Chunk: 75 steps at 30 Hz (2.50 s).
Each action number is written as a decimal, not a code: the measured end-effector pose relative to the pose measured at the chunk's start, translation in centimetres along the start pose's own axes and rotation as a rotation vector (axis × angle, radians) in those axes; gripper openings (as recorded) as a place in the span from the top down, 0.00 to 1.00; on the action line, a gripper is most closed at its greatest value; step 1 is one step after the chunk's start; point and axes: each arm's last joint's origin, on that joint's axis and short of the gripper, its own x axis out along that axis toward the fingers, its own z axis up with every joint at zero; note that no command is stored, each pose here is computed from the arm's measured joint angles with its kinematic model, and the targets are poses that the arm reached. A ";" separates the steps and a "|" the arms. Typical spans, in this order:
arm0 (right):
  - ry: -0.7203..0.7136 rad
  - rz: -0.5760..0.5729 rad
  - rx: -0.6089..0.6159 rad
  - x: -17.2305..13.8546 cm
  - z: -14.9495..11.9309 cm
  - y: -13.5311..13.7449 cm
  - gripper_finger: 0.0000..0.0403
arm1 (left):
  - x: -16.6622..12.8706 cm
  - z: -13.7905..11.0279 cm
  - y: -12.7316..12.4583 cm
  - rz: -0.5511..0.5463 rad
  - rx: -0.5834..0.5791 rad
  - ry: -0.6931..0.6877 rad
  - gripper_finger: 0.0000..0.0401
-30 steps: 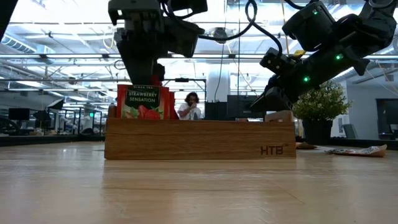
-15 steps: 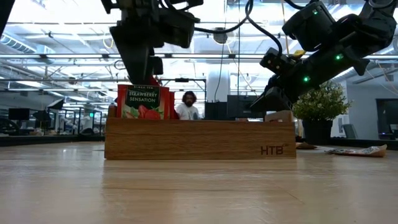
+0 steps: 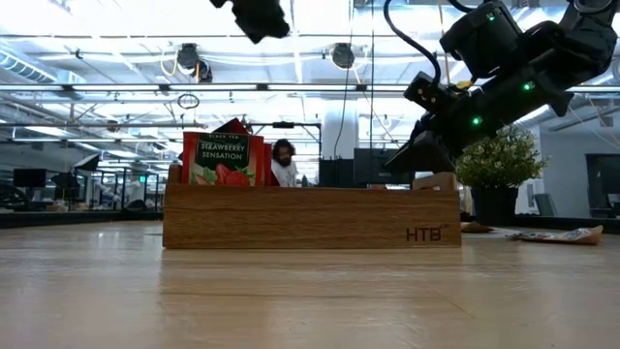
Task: Pick & Place Tea
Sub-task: Put the brown tea bag into the middle section of the wooden organizer
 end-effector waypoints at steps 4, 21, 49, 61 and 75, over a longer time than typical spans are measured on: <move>-0.005 -0.007 -0.052 0.1 0.1 -0.1 0.83 | -1.6 -3.4 1.5 0.076 0.016 -0.139 0.56; -0.290 -0.041 -0.016 2.5 2.0 -5.7 0.83 | -4.6 -16.8 5.7 0.440 -0.102 -0.538 0.56; 0.251 0.019 0.138 -0.6 3.5 -6.0 0.70 | -5.3 -17.0 6.1 0.474 -0.125 -0.562 0.56; 0.685 0.273 -0.021 -2.8 2.6 -1.0 0.45 | -5.3 -16.9 6.0 0.473 -0.120 -0.567 0.56; 0.758 0.269 -0.234 -1.4 0.4 0.6 0.50 | -5.3 -16.9 6.0 0.474 -0.121 -0.566 0.56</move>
